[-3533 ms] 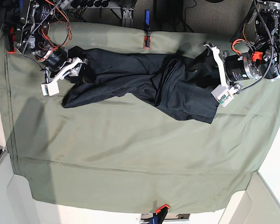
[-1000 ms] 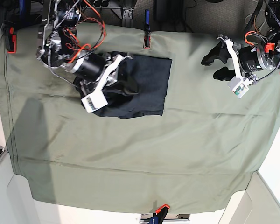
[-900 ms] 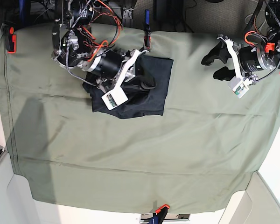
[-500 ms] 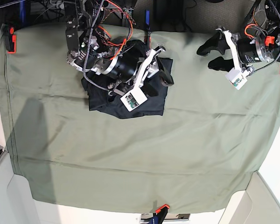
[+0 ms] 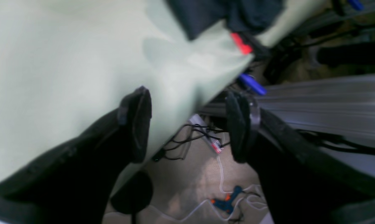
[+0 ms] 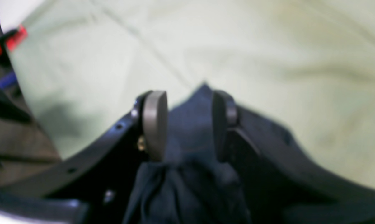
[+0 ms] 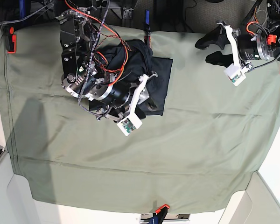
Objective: Fold the T-shirt properly
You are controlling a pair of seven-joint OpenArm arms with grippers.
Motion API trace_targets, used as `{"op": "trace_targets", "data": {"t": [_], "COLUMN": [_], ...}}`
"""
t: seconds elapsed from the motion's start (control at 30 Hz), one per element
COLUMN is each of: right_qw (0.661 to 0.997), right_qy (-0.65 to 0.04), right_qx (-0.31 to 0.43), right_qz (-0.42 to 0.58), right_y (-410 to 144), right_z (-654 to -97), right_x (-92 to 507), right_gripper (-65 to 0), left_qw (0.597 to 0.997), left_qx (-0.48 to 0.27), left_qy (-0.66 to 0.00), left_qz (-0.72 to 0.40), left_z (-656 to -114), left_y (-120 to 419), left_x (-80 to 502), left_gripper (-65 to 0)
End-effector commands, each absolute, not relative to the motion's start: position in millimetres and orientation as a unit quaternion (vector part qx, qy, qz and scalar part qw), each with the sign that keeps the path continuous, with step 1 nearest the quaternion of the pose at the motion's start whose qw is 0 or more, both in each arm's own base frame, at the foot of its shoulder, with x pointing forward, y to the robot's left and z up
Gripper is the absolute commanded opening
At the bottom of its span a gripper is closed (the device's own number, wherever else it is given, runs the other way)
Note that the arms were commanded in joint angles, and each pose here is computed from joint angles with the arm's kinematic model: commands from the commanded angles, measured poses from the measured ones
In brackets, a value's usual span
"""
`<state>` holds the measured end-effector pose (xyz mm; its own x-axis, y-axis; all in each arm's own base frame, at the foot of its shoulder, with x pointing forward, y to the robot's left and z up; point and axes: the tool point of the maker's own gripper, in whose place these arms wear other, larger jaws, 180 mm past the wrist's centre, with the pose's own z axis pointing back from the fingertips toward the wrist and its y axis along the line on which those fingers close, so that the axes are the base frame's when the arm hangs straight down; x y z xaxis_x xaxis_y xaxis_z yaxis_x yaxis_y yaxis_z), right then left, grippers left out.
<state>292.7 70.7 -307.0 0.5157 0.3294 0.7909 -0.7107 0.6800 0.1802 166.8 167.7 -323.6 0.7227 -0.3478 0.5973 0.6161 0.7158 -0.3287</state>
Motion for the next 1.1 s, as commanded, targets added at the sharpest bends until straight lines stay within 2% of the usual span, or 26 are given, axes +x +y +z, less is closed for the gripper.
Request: {"op": "trace_targets", "data": {"t": [0.0,0.03,0.07,0.13,0.4,0.63,0.83,0.97,1.07], "right_qw": [0.825,0.827,0.830,0.835,0.841,0.852,0.847,0.831,0.833], "right_qy": [-0.392,-0.387,-0.380,-0.373,-0.371,-0.334,-0.345,-0.383,-0.383], "right_qx": [0.259,0.259,0.257,0.248,0.216,0.220,0.227,0.242,0.240], "right_qz": [0.313,0.314,0.316,0.319,0.329,0.338,0.335,0.323,0.320], "right_y": [72,68,64,56,38,26,24,30,31], "right_z": [-299,-303,-308,-314,-321,-334,-333,-322,-327], "right_x": [293,290,286,283,282,263,247,259,269], "right_gripper": [-42.5,-44.7,-50.0,-65.0,-65.0,-65.0,-65.0,-65.0,-65.0], "left_qw": [0.882,0.881,0.882,0.883,0.882,0.882,0.880,0.879,0.879], "left_qx": [-0.264,-0.264,-0.263,-0.260,-0.260,-0.257,-0.259,-0.261,-0.261], "left_qy": [-0.271,-0.271,-0.271,-0.268,-0.273,-0.275,-0.280,-0.282,-0.282], "left_qz": [-0.282,-0.283,-0.283,-0.284,-0.284,-0.284,-0.283,-0.282,-0.282], "left_z": [-314,-314,-314,-315,-313,-313,-312,-311,-311], "left_y": [166,165,166,167,167,167,167,166,166], "left_x": [171,171,171,171,173,174,175,176,176], "left_gripper": [-25.1,-25.1,-25.1,-25.1,-25.1,-25.1,-25.1,-25.1,-25.1]}}
